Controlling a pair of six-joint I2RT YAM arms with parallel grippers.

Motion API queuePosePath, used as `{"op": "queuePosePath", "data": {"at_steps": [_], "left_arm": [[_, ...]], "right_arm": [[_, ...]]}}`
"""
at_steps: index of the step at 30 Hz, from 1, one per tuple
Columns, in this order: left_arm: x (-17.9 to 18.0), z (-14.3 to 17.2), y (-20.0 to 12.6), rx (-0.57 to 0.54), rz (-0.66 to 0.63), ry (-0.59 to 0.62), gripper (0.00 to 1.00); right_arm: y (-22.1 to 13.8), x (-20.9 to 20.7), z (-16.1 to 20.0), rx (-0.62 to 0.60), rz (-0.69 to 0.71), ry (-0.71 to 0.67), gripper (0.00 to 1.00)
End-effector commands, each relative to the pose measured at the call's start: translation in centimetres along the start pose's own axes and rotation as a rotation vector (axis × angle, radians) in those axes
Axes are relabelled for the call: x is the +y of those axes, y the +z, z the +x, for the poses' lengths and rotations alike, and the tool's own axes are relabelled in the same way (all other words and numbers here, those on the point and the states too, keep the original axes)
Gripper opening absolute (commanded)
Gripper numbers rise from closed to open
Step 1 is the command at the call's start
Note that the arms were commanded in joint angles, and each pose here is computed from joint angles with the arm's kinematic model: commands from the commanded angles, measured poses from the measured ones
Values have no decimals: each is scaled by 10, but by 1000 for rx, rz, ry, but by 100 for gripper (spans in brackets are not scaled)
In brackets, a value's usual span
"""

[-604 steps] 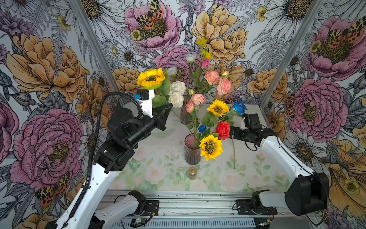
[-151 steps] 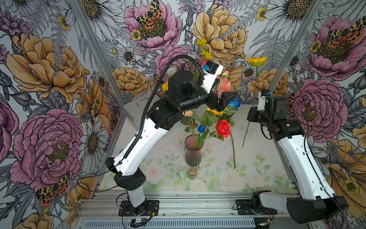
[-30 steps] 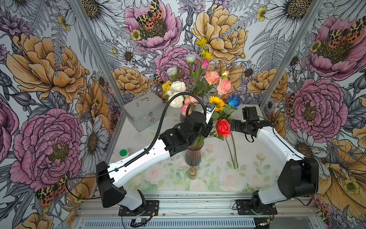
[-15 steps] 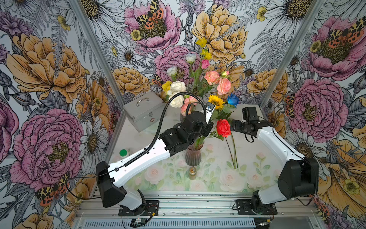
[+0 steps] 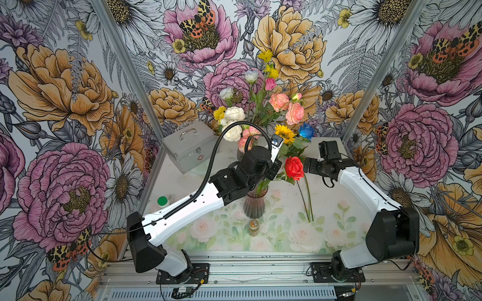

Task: Pick out yellow flowers from the vase
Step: Pick up the flower from the vase.

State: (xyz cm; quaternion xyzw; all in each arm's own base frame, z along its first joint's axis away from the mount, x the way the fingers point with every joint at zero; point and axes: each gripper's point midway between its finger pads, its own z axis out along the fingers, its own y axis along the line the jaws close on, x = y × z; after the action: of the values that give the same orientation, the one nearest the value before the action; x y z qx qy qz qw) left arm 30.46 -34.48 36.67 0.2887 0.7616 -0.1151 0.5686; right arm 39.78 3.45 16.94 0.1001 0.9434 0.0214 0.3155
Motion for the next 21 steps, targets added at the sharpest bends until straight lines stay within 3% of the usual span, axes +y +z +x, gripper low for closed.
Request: {"op": "queuePosePath", "data": {"at_steps": [1,2,13,21], "left_arm": [[1,-9,-5,-29,28,-41,10],[0,-8,-4,-27,31,-42,19],[-11,1,3,-4,58,-51,29],[-13,-1,12,2,57,-48,29]], "right_arm": [[-7,1,-7,-38,-16,20,100],[-8,0,-8,-39,-14,21,99],[-9,0,-8,-45,-14,21,99],[-11,0,-9,-55,-18,22,100]]}}
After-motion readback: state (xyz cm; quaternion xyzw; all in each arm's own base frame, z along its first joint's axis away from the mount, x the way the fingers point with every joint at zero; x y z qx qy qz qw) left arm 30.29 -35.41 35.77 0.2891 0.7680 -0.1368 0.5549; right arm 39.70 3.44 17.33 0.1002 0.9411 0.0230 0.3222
